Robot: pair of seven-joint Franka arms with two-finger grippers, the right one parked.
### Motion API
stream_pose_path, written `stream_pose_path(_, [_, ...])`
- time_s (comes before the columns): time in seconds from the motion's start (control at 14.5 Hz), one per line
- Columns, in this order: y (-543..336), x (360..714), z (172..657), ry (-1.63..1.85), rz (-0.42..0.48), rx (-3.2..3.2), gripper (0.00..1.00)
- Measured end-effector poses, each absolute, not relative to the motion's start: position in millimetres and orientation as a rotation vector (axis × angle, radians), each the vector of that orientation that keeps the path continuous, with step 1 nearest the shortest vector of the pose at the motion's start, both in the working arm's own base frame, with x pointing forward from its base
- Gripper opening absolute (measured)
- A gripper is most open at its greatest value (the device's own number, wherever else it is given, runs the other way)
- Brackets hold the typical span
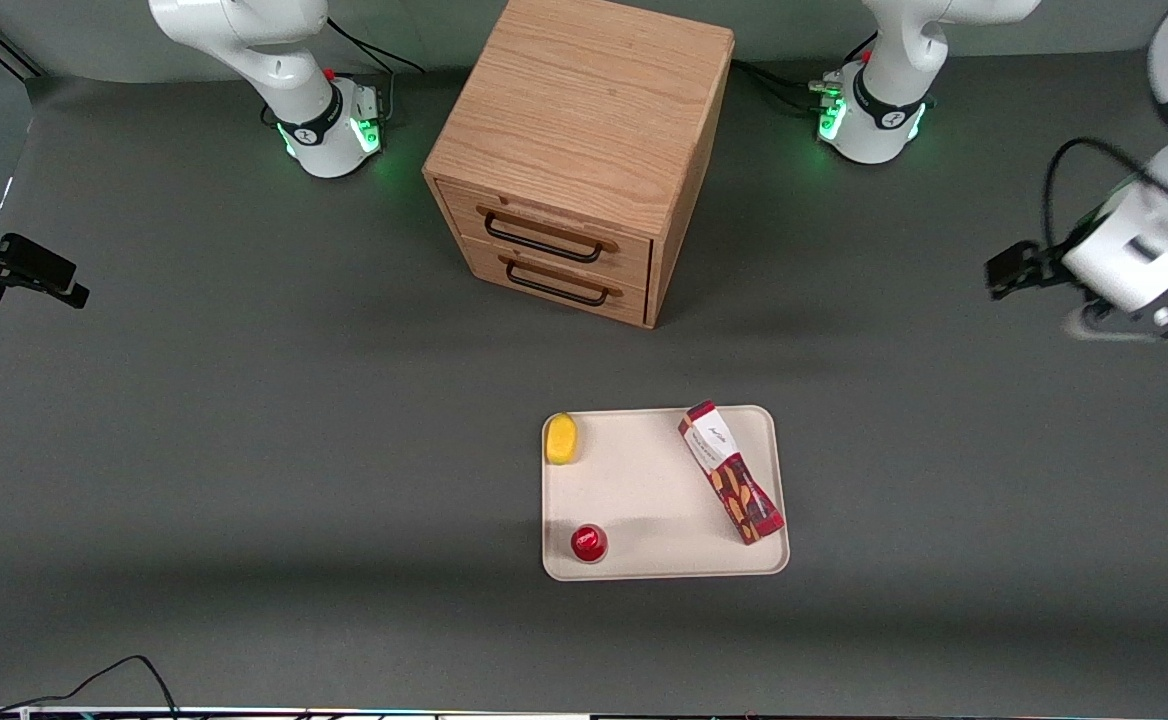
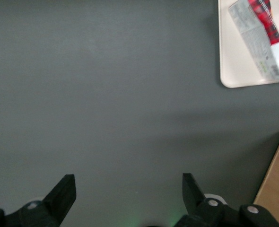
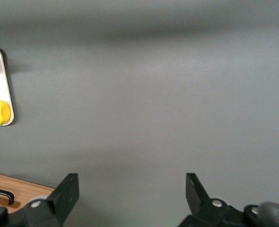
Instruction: Place red cookie box on tray
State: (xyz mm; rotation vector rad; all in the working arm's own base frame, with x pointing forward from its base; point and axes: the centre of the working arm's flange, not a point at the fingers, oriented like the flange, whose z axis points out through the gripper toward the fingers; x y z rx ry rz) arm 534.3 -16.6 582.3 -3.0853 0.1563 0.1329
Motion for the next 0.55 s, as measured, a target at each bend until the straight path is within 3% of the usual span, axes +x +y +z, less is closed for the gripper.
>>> stream_pose_path(0.21, [21.9,514.8,596.4,0.156,0.1,-3.111,1.0])
stream_pose_path(0.55, [21.1,514.5,597.1,0.159,0.098,-3.113,1.0])
